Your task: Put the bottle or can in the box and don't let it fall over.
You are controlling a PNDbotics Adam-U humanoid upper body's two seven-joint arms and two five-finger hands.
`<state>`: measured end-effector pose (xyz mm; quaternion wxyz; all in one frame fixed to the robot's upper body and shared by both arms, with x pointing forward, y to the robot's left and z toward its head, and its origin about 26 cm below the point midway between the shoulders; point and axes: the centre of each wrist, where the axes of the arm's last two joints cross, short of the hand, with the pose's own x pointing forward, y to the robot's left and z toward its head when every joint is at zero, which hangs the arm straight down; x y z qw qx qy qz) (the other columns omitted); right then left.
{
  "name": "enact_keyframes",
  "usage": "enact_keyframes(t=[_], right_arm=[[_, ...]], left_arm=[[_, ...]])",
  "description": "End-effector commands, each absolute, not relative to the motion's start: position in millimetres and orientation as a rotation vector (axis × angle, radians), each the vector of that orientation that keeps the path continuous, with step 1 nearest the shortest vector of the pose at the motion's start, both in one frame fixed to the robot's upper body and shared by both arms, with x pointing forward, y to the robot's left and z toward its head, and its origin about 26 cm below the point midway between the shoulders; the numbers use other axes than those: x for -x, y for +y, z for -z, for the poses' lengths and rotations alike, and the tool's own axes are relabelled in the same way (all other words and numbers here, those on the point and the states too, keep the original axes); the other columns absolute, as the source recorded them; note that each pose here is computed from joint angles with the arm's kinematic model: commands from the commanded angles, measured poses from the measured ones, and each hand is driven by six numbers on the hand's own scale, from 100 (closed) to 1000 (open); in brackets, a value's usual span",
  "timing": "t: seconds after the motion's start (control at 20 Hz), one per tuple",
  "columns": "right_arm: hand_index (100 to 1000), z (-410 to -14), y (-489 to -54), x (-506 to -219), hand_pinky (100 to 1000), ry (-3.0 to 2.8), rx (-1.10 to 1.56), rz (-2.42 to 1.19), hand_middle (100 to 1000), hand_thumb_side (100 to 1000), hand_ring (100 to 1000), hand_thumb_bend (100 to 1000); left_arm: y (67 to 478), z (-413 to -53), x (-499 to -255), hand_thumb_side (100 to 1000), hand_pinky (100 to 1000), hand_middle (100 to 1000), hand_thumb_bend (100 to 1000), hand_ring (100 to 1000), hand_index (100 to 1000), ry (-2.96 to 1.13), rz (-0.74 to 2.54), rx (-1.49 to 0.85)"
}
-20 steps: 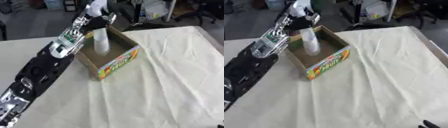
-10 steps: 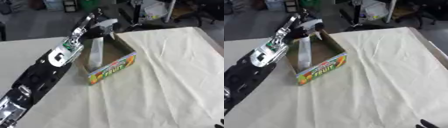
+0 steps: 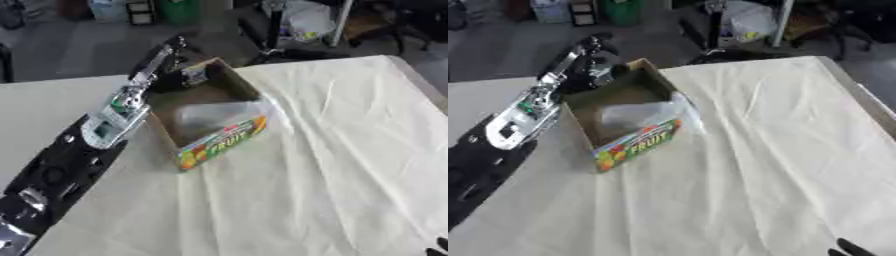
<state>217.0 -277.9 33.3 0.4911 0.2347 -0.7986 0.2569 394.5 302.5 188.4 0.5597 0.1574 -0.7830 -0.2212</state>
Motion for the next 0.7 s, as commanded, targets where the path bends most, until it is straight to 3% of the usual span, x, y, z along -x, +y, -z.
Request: enact_keyframes(t=[0.05, 0.45, 0.65, 0.7], right_arm=[[1000, -36.6, -279.9, -217.2, 762, -1.956, -0.554, -0.636, 1000, 470, 1000, 100], [1000, -36.0, -281.4, -216.2, 762, -1.961, -0.538, -0.628, 1000, 470, 1000, 100], [1000, -36.0, -281.3, -216.1, 762, -1.962, -0.538, -0.628, 1000, 470, 1000, 100], [1000, -35.7, -281.9, -215.7, 762, -1.964, -0.533, -0.622, 1000, 470, 1000, 100]], left_arm=[[325.3, -202.5, -384.3, 562, 929, 695, 844, 1000, 928, -1.870, 0.438, -0.437], [343.1, -194.5, -344.6, 555, 926, 687, 802, 1000, 921, -1.940, 0.188, -0.401], [341.0, -196.8, -338.0, 555, 926, 687, 802, 1000, 921, -1.949, 0.159, -0.396], [340.6, -196.3, -336.2, 568, 915, 683, 754, 1000, 917, -1.957, 0.147, -0.398]])
